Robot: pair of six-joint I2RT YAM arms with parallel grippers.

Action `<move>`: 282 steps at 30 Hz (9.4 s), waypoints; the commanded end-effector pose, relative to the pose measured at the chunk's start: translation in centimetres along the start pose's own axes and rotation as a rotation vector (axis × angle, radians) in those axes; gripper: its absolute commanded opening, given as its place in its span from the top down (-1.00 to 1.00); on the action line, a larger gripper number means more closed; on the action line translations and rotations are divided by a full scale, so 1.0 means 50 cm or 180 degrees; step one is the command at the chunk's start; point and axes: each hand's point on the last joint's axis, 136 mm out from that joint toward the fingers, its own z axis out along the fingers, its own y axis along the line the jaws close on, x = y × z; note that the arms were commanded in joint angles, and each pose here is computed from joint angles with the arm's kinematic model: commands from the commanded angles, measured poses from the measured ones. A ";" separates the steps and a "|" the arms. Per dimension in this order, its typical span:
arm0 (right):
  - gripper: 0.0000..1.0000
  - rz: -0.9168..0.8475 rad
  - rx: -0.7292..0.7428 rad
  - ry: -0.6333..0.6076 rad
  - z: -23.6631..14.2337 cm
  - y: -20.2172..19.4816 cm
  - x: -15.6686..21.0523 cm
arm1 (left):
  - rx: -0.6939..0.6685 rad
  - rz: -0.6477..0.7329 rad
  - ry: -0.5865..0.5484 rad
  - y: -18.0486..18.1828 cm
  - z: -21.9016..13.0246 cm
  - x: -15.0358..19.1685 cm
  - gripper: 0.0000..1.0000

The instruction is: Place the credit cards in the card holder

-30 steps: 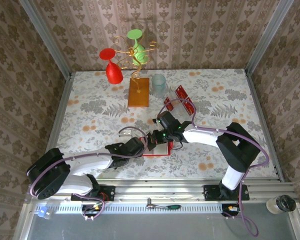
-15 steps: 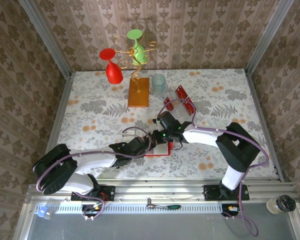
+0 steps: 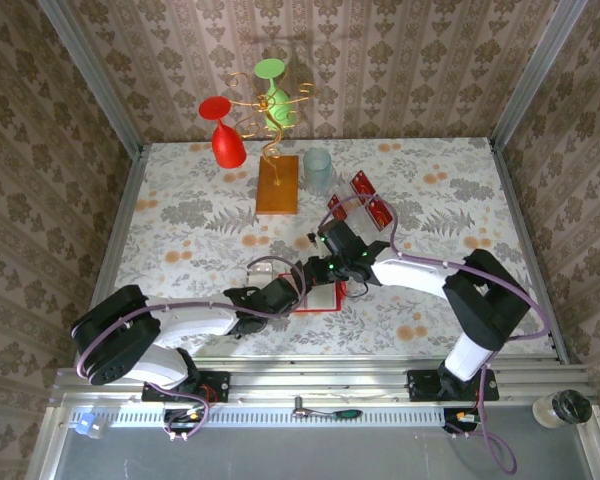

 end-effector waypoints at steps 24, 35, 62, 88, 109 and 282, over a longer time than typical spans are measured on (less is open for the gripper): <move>1.00 0.0669 -0.0282 -0.0902 -0.035 -0.051 -0.001 | -0.0277 0.0061 0.0077 0.033 -0.006 0.030 -1.00; 1.00 0.0790 -0.0344 -0.0909 -0.011 -0.057 0.005 | -0.0275 0.0061 0.0076 0.032 -0.005 0.030 -1.00; 1.00 0.1028 -0.0460 -0.0964 0.004 -0.077 0.044 | -0.0269 0.0075 0.0072 0.030 -0.006 0.028 -1.00; 1.00 0.1083 -0.0535 -0.1178 -0.009 -0.074 0.031 | -0.0267 0.0084 0.0067 0.030 -0.007 0.026 -1.00; 1.00 0.1121 -0.0635 -0.1162 0.005 -0.084 0.063 | -0.0254 0.0087 0.0070 0.026 -0.007 0.026 -1.00; 1.00 0.1740 -0.2037 -0.0986 -0.132 0.041 -0.103 | 0.2460 -0.1093 -0.0519 -0.125 -0.185 -0.324 -1.00</move>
